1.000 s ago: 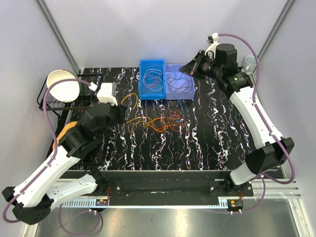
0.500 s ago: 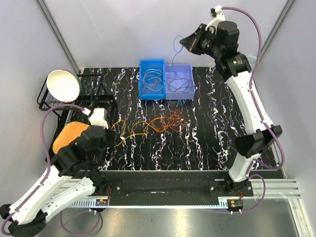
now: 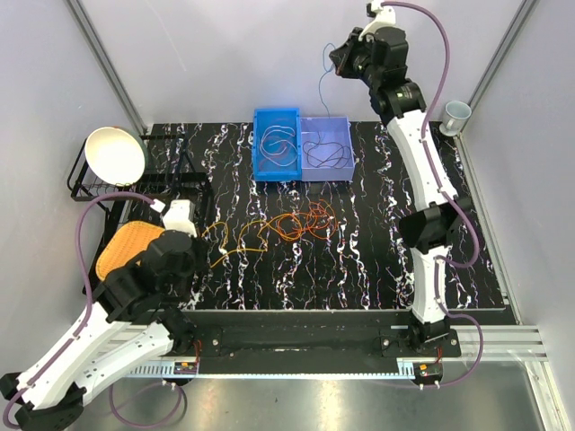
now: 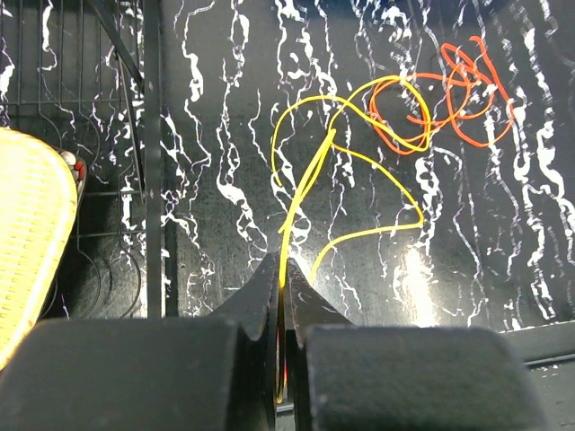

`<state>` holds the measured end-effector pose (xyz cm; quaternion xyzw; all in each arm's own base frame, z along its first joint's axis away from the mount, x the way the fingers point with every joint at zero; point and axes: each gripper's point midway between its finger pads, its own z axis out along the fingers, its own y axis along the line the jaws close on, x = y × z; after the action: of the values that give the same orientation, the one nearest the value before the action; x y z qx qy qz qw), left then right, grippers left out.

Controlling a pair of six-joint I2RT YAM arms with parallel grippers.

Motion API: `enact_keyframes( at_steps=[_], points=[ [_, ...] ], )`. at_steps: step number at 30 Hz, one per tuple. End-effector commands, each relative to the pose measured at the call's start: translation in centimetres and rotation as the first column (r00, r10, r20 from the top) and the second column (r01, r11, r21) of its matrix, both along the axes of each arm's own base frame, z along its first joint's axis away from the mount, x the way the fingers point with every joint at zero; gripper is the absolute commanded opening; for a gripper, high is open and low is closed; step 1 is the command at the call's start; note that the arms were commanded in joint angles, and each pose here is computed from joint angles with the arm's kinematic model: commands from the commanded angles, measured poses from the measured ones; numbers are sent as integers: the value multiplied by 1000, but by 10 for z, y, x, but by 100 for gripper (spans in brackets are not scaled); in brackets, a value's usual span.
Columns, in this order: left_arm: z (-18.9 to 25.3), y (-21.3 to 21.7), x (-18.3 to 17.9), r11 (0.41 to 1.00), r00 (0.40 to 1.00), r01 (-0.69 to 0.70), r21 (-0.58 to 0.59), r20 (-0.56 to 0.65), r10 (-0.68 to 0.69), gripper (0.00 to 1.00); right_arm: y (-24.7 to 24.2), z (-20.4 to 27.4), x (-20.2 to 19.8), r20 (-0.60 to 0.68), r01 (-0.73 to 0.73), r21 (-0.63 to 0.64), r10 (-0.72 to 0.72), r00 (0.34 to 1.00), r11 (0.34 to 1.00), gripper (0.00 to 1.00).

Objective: Untangle the cables

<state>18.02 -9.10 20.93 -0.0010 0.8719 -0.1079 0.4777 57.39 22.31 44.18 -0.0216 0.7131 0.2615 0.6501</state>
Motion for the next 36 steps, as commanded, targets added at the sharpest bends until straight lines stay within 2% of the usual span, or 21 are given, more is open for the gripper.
enact_keyframes(
  at_steps=[1,4,7,9,12,17,20,22,23,24,27,28,31,36],
  points=[
    [16,1,4,998,998,-23,-52,61,26,0,-14,-10,32,68,84,-39,-82,994,996,0],
    [17,1,4,998,998,-22,-54,65,26,0,-1,-59,51,-9,47,-29,-47,999,998,0],
    [17,2,4,998,997,-25,-53,65,29,0,13,-130,66,-147,3,-27,-7,989,1000,0],
    [17,2,4,998,998,-25,-51,63,28,0,16,-181,73,-245,2,-39,-12,970,999,0],
    [18,2,4,998,997,-24,-57,68,27,0,15,-234,72,-368,18,-53,-36,929,998,0],
    [19,3,3,998,997,-25,-61,72,29,0,18,-267,61,-449,-11,-52,-14,893,999,0],
    [19,2,4,998,997,-24,-60,69,28,0,17,-261,59,-444,-19,-53,-7,896,998,0],
    [19,3,4,998,997,-25,-60,69,29,0,20,-257,55,-444,-39,-53,12,896,998,8],
    [19,2,4,998,997,-25,-61,70,29,0,20,-255,55,-444,-44,-52,16,896,998,17],
    [19,3,3,998,997,-25,-61,70,29,0,20,-252,52,-448,-48,-50,20,894,998,34],
    [19,3,4,998,997,-27,-62,72,31,0,19,-236,49,-430,-51,-50,25,902,997,42],
    [19,3,3,998,997,-27,-59,70,31,0,18,-231,47,-424,-52,-54,24,905,997,51],
    [19,3,4,998,997,-28,-60,69,32,0,12,-211,41,-406,-35,-71,3,914,997,66],
    [19,3,4,998,997,-30,-62,72,35,0,3,-186,18,-419,-14,-64,-14,908,998,72]
  ],
)
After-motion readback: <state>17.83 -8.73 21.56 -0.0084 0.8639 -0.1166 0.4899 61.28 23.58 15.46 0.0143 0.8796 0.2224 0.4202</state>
